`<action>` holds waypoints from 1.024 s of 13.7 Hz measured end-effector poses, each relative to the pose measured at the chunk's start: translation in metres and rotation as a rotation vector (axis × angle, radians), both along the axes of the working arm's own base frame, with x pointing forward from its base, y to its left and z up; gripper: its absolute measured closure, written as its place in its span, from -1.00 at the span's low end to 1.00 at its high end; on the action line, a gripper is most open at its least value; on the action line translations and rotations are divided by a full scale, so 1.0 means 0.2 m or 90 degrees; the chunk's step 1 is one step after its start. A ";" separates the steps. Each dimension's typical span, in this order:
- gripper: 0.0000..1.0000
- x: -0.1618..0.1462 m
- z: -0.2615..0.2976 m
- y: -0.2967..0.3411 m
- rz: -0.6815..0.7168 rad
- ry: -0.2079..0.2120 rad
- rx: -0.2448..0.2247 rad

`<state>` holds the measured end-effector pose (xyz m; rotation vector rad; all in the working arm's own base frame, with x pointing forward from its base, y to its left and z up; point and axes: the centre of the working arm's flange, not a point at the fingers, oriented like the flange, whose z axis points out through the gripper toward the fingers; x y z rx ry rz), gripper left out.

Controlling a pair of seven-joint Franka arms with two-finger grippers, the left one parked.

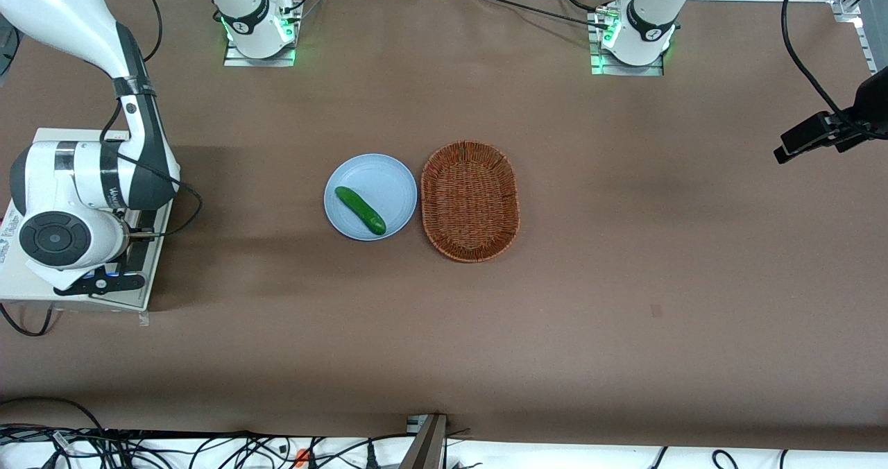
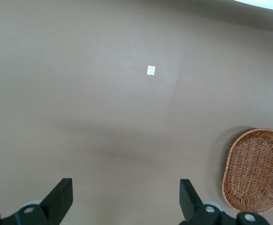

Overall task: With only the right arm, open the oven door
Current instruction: 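Pull the handle outward and down with the right gripper, swinging the door open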

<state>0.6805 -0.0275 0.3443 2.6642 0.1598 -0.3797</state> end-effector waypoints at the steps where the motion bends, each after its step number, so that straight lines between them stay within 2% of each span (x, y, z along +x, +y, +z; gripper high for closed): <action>1: 0.98 0.00 -0.01 0.02 0.003 0.000 0.001; 4: 0.98 0.01 -0.03 0.09 0.005 -0.005 0.002; 7: 0.98 0.02 -0.07 0.17 0.006 -0.022 0.007; 10: 0.98 0.04 -0.12 0.25 0.000 -0.040 0.034; 14: 0.98 0.06 -0.30 0.36 -0.019 -0.059 0.093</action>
